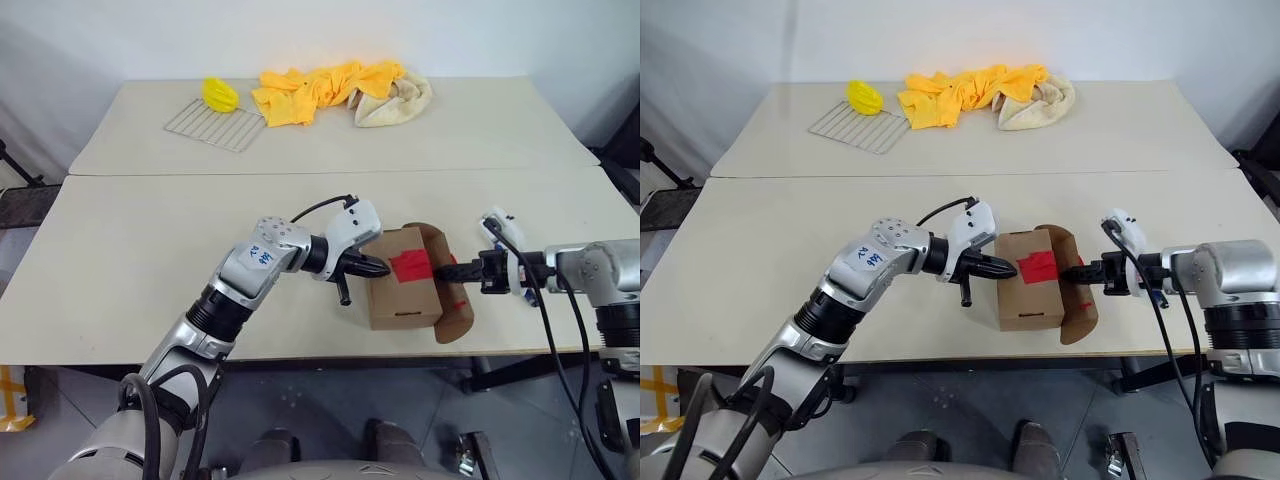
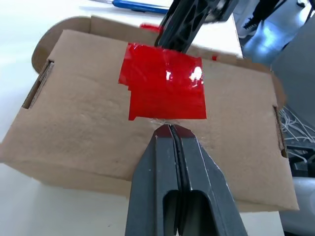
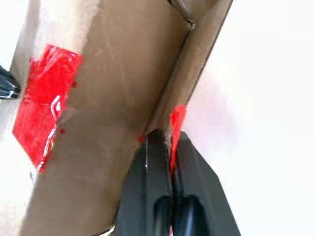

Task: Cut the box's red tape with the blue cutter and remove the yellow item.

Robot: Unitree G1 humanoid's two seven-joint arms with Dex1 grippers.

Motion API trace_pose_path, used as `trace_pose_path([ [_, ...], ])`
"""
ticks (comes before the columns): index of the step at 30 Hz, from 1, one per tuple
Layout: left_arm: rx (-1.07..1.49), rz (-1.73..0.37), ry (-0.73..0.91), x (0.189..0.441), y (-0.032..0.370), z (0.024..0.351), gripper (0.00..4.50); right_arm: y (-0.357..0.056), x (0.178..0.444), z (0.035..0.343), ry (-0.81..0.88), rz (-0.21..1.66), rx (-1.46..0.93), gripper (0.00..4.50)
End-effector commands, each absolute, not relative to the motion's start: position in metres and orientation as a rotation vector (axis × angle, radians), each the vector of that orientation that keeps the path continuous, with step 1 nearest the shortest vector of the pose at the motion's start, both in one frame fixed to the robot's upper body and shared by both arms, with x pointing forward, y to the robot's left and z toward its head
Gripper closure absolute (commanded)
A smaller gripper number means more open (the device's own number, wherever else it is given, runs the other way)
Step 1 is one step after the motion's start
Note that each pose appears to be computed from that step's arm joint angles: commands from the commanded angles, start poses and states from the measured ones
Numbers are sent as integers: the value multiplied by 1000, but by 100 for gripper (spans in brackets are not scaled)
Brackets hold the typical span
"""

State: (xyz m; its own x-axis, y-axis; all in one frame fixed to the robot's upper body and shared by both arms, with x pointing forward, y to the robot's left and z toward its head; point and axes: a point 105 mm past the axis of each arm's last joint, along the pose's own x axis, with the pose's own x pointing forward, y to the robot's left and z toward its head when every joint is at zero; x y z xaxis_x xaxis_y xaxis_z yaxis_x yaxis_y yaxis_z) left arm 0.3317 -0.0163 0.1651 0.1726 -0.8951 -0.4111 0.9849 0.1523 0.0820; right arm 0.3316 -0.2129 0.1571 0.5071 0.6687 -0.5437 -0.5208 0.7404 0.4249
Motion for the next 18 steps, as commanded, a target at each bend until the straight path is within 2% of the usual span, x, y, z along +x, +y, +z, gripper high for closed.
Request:
trace_pose_path([
  [1, 373, -1334, 356, 335, -13, 146, 450, -213, 323, 193, 652, 699, 159, 448],
  [9, 340, -1316, 336, 335, -22, 144, 450, -185, 304, 218, 598, 730, 13, 448],
  [18, 289, -1283, 318, 333, -27, 143, 450, -154, 306, 223, 572, 773, -79, 448],
])
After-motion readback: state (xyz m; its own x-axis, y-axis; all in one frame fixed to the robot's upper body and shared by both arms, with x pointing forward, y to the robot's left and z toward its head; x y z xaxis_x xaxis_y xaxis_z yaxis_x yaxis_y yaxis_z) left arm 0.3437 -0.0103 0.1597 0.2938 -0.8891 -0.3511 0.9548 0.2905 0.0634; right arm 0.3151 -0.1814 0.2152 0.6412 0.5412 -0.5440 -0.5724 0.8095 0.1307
